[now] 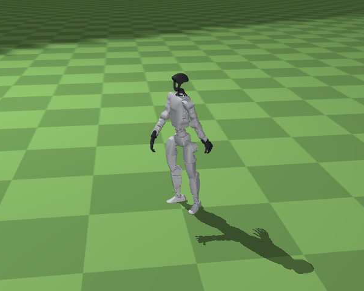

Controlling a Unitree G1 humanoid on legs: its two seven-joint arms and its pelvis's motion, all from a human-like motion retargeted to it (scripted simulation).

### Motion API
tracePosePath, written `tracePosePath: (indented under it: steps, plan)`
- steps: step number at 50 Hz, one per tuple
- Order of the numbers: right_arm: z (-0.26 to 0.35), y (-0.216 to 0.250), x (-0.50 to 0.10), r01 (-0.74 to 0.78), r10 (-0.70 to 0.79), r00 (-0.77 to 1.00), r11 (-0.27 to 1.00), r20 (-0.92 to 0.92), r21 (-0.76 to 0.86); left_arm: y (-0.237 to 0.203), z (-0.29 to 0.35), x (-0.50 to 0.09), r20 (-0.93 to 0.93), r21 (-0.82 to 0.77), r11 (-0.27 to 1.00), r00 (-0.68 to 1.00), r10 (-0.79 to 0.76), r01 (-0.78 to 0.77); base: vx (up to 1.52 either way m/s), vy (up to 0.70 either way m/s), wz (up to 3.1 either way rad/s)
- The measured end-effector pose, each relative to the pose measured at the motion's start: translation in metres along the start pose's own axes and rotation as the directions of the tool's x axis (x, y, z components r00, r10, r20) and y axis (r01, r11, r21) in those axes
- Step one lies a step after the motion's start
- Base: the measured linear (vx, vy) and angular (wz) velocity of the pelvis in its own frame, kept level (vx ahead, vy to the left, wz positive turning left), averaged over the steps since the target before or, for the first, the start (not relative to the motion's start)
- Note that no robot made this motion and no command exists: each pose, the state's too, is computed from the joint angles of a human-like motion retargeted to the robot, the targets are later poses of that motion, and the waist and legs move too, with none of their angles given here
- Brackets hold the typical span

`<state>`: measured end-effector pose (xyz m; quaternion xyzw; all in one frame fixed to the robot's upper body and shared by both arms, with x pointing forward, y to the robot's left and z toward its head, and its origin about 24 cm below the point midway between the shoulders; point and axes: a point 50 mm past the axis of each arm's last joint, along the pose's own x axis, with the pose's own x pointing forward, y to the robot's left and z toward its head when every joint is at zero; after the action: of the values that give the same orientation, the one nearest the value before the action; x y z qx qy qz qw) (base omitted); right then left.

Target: In place motions

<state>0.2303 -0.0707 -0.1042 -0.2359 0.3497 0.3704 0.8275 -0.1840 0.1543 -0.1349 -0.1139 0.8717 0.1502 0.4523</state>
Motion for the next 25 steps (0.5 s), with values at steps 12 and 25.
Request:
tracePosePath:
  steps: [12, 25]
  plan:
    - [-0.248, 0.158, -0.160, 0.284, 0.427, 0.415, 0.778, -0.803, 0.560, -0.123, 0.268, -0.180, 0.651, 0.495, 0.862, 0.613, -0.448, 0.105, 0.05, -0.08, 0.18]
    - [-0.277, 0.253, -0.281, 0.654, 0.638, 0.102, 0.536, -0.763, 0.535, -0.156, 0.307, -0.292, 0.837, 0.547, 0.814, 0.107, -0.537, -0.195, 0.04, -0.07, 0.11]
